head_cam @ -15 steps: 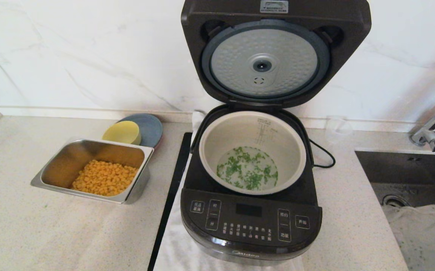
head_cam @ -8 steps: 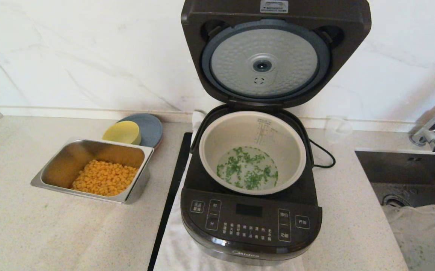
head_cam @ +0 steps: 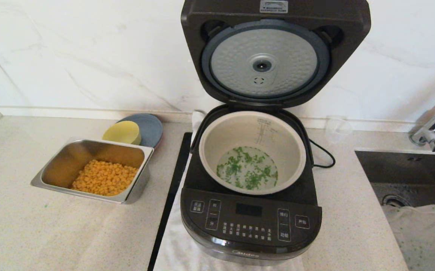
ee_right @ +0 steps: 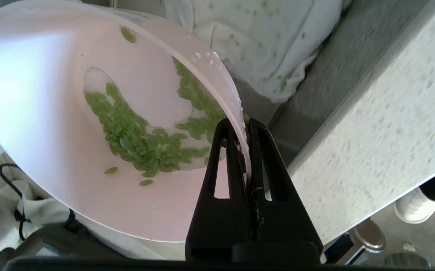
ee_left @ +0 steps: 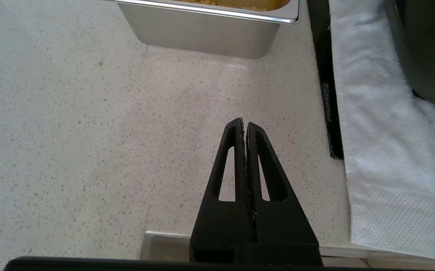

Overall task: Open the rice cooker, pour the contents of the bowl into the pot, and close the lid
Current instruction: Fill a bowl with water from the tap

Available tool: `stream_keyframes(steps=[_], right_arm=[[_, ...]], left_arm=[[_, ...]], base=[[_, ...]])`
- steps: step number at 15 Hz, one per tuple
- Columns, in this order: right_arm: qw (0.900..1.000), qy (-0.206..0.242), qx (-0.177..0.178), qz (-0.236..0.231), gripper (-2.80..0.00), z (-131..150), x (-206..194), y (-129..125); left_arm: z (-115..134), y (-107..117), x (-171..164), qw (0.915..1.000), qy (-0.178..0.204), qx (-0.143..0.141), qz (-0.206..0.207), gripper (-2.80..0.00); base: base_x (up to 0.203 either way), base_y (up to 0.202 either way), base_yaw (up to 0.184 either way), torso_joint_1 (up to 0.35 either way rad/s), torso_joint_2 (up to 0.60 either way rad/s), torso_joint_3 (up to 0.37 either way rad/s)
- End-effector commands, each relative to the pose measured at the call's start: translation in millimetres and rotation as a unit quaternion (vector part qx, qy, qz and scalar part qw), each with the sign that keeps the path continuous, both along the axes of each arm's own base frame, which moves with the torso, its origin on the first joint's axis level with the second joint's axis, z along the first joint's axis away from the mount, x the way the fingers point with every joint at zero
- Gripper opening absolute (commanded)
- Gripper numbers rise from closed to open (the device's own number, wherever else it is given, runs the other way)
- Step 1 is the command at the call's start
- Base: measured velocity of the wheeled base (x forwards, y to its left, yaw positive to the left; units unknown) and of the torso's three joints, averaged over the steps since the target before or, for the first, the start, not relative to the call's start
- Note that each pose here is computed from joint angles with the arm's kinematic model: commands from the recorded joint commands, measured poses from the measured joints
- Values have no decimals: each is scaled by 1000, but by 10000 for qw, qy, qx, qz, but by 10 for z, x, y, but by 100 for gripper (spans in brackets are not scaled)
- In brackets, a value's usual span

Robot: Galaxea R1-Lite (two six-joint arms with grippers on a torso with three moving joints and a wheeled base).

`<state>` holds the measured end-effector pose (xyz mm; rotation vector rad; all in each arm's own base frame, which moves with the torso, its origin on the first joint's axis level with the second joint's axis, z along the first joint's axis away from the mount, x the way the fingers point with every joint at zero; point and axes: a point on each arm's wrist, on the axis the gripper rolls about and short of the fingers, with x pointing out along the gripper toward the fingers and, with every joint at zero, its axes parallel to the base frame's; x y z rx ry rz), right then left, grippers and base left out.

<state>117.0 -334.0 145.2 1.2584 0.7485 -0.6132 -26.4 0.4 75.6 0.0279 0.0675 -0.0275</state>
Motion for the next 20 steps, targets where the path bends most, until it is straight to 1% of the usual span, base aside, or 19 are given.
stream_keyframes(steps=[1, 4, 6, 11, 13, 15, 17, 20], right_arm=[[10000, 6, 85, 16, -280, -82, 38, -76], [9999, 24, 23, 101, -280, -103, 126, -132], [9996, 116, -109, 215, -280, -79, 227, -124], [9956, 163, -720, 583, -280, 133, 603, -126], [9937, 143, -921, 624, -280, 224, 710, -136], [9929, 119, -1053, 537, -280, 274, 819, -202], [9922, 170, -1134, 490, -280, 260, 887, -271], [9917, 220, -1143, 538, -280, 200, 957, -277]], left_arm=[[0, 0, -1, 10000, -2, 0, -5, -280], [0, 0, -1, 10000, -2, 0, -5, -280], [0, 0, -1, 10000, -2, 1, 3, -280], [0, 0, -1, 10000, -2, 1, 3, -280], [0, 0, -1, 10000, -2, 1, 3, -280], [0, 0, -1, 10000, -2, 1, 3, -280], [0, 0, -1, 10000, -2, 1, 3, -280], [0, 0, -1, 10000, -2, 1, 3, -280]], base=[[0, 0, 0, 0, 0, 0], [0, 0, 0, 0, 0, 0], [0, 0, 0, 0, 0, 0], [0, 0, 0, 0, 0, 0], [0, 0, 0, 0, 0, 0], [0, 0, 0, 0, 0, 0], [0, 0, 0, 0, 0, 0], [0, 0, 0, 0, 0, 0]])
